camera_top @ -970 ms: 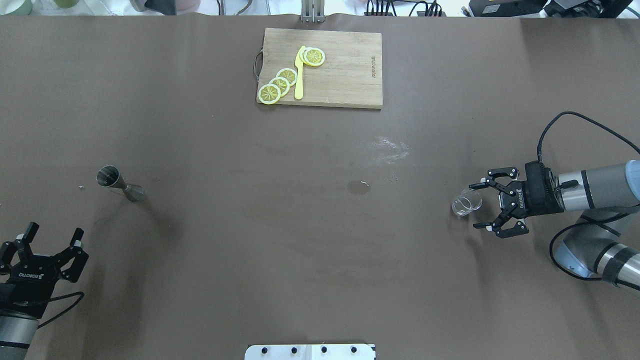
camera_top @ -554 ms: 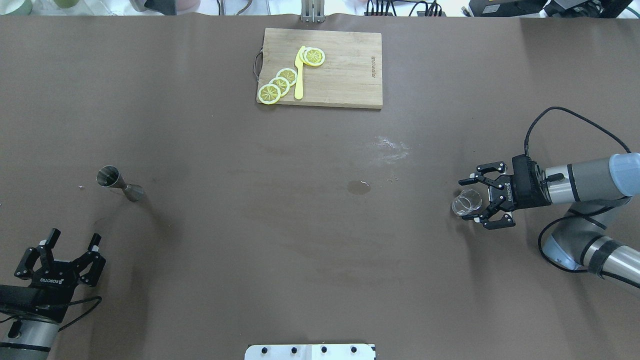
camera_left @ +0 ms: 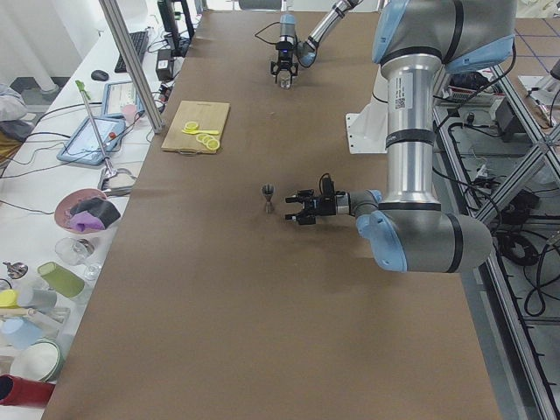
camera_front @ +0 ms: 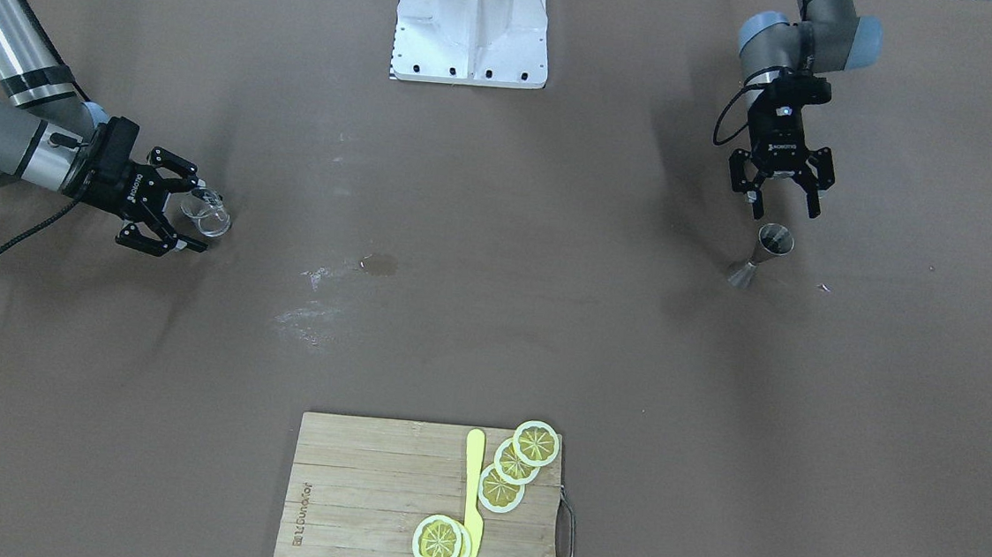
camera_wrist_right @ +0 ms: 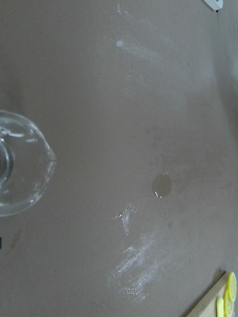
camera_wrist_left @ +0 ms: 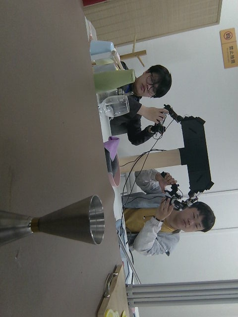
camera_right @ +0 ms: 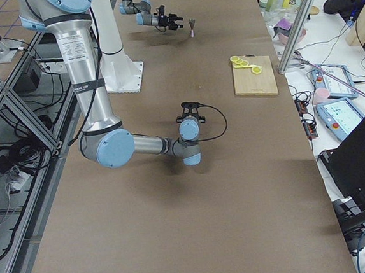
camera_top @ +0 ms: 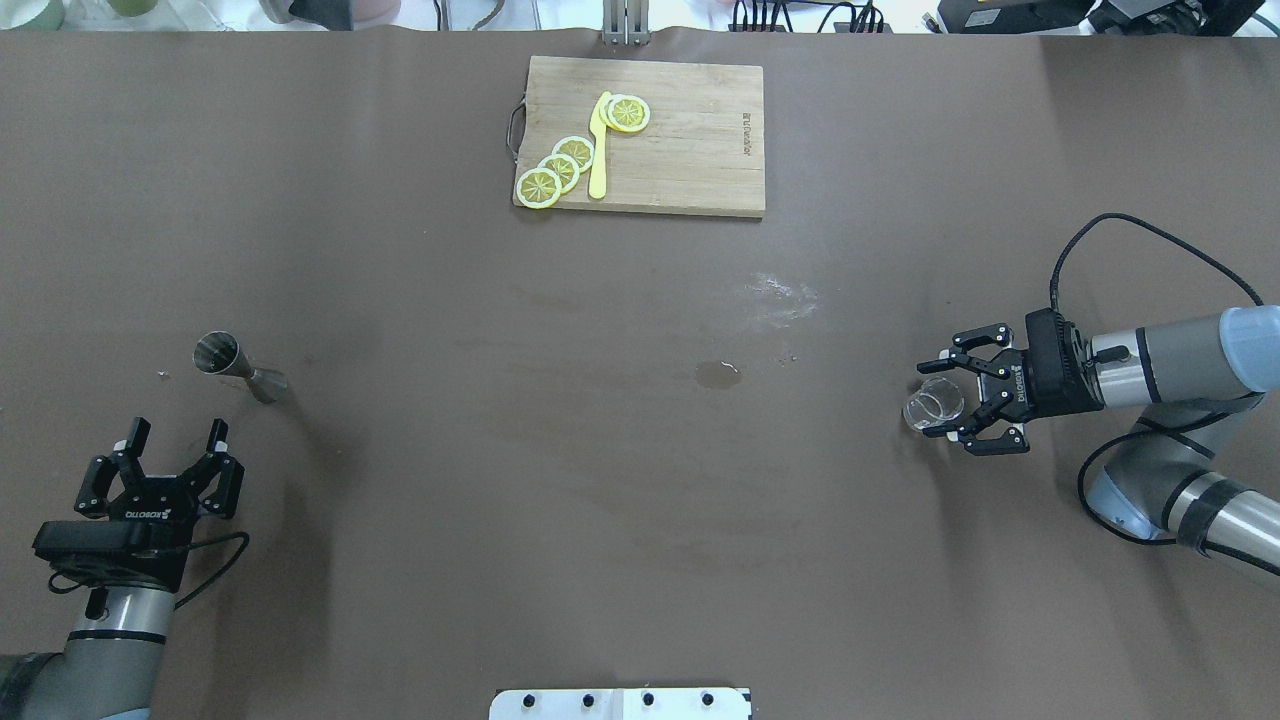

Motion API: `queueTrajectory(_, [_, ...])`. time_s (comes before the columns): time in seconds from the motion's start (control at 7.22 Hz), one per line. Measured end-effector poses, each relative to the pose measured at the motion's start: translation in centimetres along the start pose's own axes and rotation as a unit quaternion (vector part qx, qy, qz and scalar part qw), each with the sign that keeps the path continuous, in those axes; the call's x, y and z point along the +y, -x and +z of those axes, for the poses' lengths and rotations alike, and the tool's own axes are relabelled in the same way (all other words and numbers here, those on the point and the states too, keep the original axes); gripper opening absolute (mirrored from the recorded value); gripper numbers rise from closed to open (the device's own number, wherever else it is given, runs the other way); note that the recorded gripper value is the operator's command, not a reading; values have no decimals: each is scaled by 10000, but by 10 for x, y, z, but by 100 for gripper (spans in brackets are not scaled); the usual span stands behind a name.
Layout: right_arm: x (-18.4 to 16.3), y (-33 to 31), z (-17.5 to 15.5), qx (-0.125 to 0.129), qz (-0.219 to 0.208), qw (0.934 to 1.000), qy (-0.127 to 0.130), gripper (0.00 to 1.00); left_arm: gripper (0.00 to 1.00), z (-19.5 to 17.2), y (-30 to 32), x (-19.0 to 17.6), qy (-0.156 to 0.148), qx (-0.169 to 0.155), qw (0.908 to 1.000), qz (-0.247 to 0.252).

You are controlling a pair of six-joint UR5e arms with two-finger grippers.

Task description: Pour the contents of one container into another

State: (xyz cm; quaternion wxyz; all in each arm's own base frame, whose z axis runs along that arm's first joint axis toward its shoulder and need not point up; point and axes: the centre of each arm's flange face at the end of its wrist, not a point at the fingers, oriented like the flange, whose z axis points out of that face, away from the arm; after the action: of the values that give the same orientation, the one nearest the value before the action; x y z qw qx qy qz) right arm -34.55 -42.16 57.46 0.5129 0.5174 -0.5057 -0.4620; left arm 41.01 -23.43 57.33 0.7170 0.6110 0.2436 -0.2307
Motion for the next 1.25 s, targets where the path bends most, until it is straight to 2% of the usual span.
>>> queueTrajectory(0.28, [0,0,0,-2,11,10000,4,69,84,12,-16,1,112,-122,9998,-142])
queueTrajectory(0.55, [0,0,0,-4,22,10000,5,58,83,33,-24,5,213,-331,9990,-228])
queueTrajectory(0.97, [0,-2,-2,1,27,10000,10,22,83,58,-39,5,122,-514,9980,-350])
queueTrajectory(1.25, [-4,-14,-15,45,17,10000,12,2,82,65,-47,0,76,-548,9975,-429])
